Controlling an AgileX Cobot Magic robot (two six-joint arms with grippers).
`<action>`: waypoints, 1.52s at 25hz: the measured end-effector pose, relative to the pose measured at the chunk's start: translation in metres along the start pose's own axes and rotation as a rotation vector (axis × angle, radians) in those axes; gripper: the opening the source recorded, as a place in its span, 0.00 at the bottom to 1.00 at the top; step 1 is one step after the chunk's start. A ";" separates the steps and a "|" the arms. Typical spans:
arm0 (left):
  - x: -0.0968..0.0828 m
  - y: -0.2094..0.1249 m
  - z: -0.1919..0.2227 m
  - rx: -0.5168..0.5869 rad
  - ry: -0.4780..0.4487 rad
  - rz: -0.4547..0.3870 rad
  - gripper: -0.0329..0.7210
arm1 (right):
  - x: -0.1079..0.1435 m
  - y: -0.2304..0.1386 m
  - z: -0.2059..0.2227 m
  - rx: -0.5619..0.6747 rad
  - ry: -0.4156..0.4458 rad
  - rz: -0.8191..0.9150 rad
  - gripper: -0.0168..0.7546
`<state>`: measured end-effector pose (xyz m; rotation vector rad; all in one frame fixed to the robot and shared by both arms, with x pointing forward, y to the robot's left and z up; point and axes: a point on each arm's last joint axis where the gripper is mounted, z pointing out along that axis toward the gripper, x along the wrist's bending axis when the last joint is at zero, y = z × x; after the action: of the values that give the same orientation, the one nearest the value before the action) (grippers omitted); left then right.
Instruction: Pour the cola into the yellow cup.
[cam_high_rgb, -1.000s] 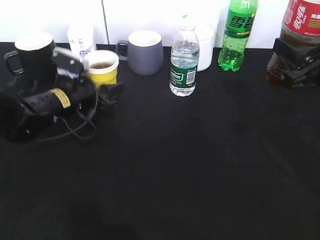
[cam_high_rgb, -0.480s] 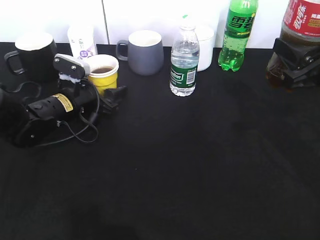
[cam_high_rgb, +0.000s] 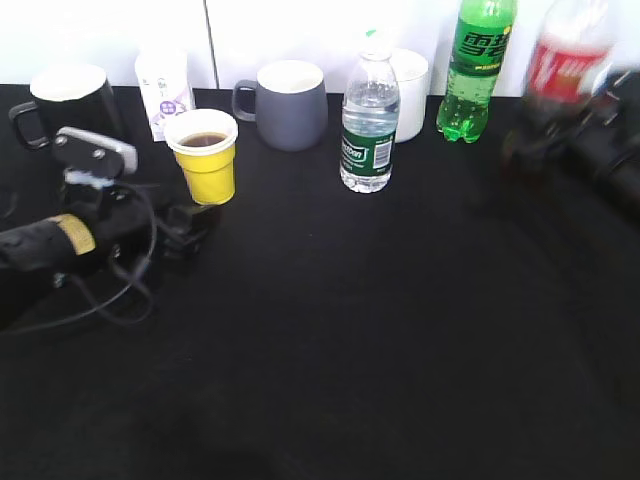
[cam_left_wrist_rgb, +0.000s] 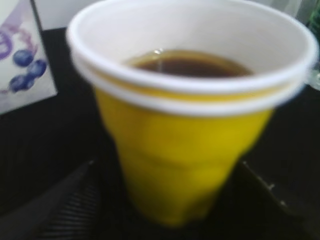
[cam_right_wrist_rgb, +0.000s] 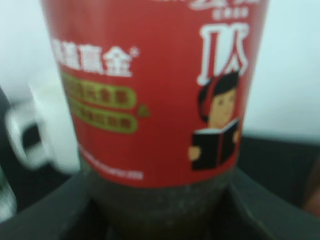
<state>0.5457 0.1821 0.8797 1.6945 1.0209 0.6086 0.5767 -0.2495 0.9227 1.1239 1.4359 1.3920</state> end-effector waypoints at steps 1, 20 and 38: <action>-0.001 -0.002 -0.005 0.007 -0.001 -0.002 0.85 | -0.001 -0.009 0.003 0.022 -0.001 -0.011 0.52; -0.009 0.044 -0.066 0.083 0.076 -0.008 0.83 | 0.002 -0.026 -0.049 0.237 -0.068 0.050 0.80; -0.040 0.185 -0.238 0.324 0.275 -0.140 0.72 | 0.065 0.205 -0.181 0.481 0.068 -0.054 0.79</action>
<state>0.4000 0.2457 1.1393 1.8293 1.4877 0.6208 0.3966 -0.2362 1.1382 1.3279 1.8992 1.0811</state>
